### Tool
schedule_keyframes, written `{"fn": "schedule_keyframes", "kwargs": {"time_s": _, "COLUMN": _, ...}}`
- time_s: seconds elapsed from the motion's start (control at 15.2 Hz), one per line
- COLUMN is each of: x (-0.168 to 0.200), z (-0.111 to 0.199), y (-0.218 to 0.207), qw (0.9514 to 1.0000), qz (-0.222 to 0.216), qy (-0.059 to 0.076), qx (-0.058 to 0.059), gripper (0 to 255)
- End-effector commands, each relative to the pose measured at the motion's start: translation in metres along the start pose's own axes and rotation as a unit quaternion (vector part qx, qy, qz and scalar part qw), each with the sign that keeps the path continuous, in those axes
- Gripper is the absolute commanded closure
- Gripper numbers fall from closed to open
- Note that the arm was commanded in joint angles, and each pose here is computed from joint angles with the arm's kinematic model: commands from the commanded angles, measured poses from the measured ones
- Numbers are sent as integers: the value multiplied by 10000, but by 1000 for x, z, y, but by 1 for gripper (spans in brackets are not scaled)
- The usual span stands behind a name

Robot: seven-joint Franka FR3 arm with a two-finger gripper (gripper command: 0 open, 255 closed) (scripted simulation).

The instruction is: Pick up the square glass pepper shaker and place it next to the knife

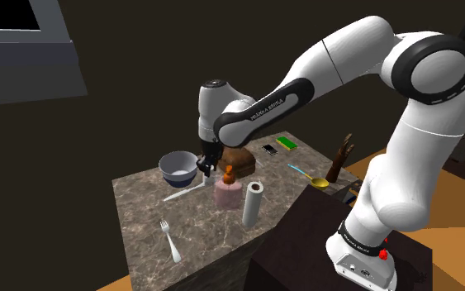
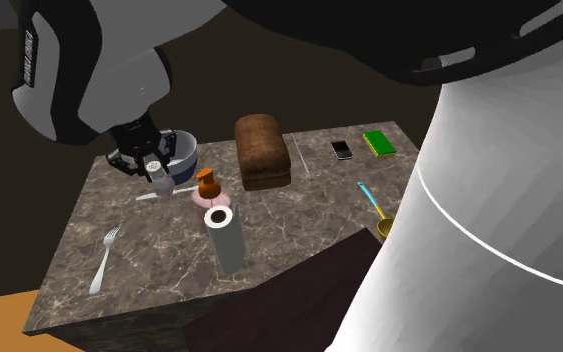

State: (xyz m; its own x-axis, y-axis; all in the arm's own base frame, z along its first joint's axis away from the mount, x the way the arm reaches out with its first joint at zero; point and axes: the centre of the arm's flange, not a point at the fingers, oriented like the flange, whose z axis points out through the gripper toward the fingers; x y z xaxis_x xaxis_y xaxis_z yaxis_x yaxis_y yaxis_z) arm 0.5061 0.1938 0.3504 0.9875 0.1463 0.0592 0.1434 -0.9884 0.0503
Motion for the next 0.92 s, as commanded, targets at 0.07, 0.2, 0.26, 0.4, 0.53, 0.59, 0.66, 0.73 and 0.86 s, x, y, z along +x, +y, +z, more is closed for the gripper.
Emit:
{"fn": "schedule_keyframes", "kwargs": {"time_s": 0.07, "x": 9, "z": 4, "y": -22, "qw": 10000, "qz": 5, "qy": -3, "qx": 2, "gripper": 255}}
{"fn": "schedule_keyframes", "kwargs": {"time_s": 0.2, "x": 8, "z": 15, "y": -23, "qw": 10000, "qz": 5, "qy": -3, "qx": 2, "gripper": 255}}
{"fn": "schedule_keyframes", "kwargs": {"time_s": 0.26, "x": 8, "z": 20, "y": -23, "qw": 10000, "qz": 5, "qy": -3, "qx": 2, "gripper": 255}}
{"fn": "schedule_keyframes", "kwargs": {"time_s": 0.4, "x": 7, "z": 31, "y": -23, "qw": 10000, "qz": 5, "qy": -3, "qx": 2, "gripper": 255}}
{"fn": "schedule_keyframes", "kwargs": {"time_s": 0.53, "x": 7, "z": 41, "y": -24, "qw": 10000, "qz": 5, "qy": -3, "qx": 2, "gripper": 255}}
{"fn": "schedule_keyframes", "kwargs": {"time_s": 0.59, "x": 6, "z": 47, "y": -24, "qw": 10000, "qz": 5, "qy": -3, "qx": 2, "gripper": 255}}
{"fn": "schedule_keyframes", "kwargs": {"time_s": 0.66, "x": 6, "z": 52, "y": -25, "qw": 10000, "qz": 5, "qy": -3, "qx": 2, "gripper": 255}}
{"fn": "schedule_keyframes", "kwargs": {"time_s": 0.73, "x": 6, "z": 57, "y": -25, "qw": 10000, "qz": 5, "qy": -3, "qx": 2, "gripper": 255}}
{"fn": "schedule_keyframes", "kwargs": {"time_s": 0.86, "x": 5, "z": 68, "y": -25, "qw": 10000, "qz": 5, "qy": -3, "qx": 2, "gripper": 255}}
